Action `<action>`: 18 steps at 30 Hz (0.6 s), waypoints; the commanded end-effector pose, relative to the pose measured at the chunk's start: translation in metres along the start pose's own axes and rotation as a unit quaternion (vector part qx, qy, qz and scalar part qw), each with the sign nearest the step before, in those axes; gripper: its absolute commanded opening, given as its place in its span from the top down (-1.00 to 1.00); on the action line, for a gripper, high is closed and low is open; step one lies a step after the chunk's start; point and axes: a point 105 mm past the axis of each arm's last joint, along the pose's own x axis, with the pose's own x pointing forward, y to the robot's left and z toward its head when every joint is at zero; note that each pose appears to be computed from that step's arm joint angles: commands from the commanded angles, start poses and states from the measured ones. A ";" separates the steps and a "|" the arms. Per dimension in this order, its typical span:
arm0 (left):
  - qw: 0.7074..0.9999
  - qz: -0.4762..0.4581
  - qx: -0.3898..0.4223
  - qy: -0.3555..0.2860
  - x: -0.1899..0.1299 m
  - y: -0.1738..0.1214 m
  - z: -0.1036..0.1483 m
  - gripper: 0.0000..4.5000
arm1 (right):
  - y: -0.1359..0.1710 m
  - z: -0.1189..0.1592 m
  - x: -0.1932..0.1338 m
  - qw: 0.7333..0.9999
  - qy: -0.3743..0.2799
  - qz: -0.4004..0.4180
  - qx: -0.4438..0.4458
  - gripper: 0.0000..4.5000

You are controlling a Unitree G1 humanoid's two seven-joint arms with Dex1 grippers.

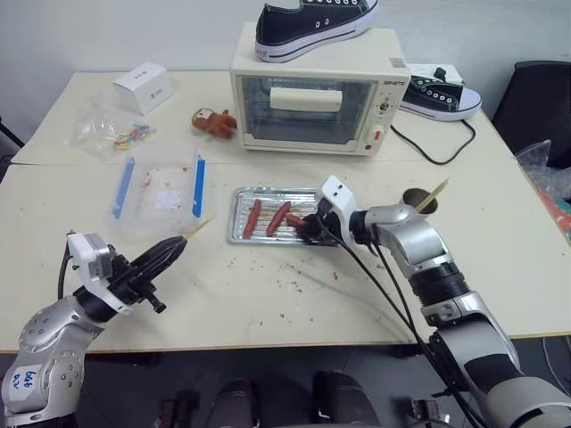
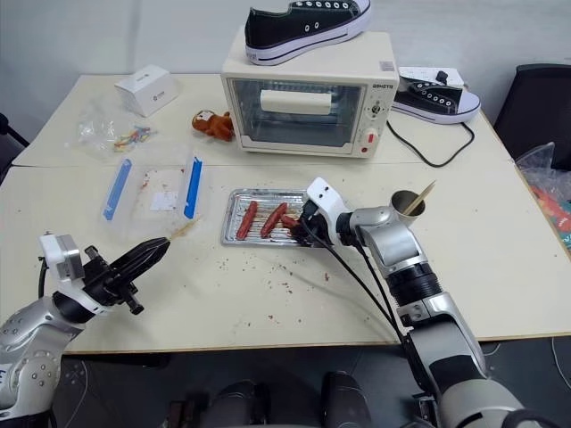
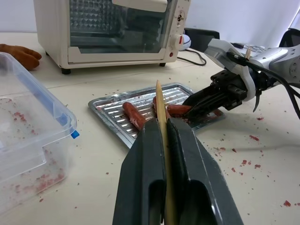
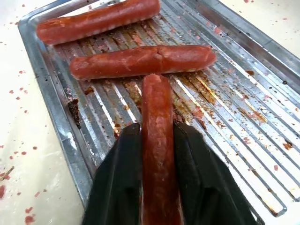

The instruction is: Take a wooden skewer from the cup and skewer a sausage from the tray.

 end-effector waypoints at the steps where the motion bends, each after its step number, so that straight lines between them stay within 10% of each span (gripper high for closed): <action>1: 1.000 -0.001 0.015 -0.010 0.000 0.000 0.006 1.00 | 0.000 0.002 -0.003 1.000 -0.001 -0.004 -0.015 0.74; 18: 0.979 -0.173 0.064 0.084 0.010 -0.037 0.004 1.00 | 0.055 0.051 -0.069 0.940 -0.086 0.189 -0.272 0.74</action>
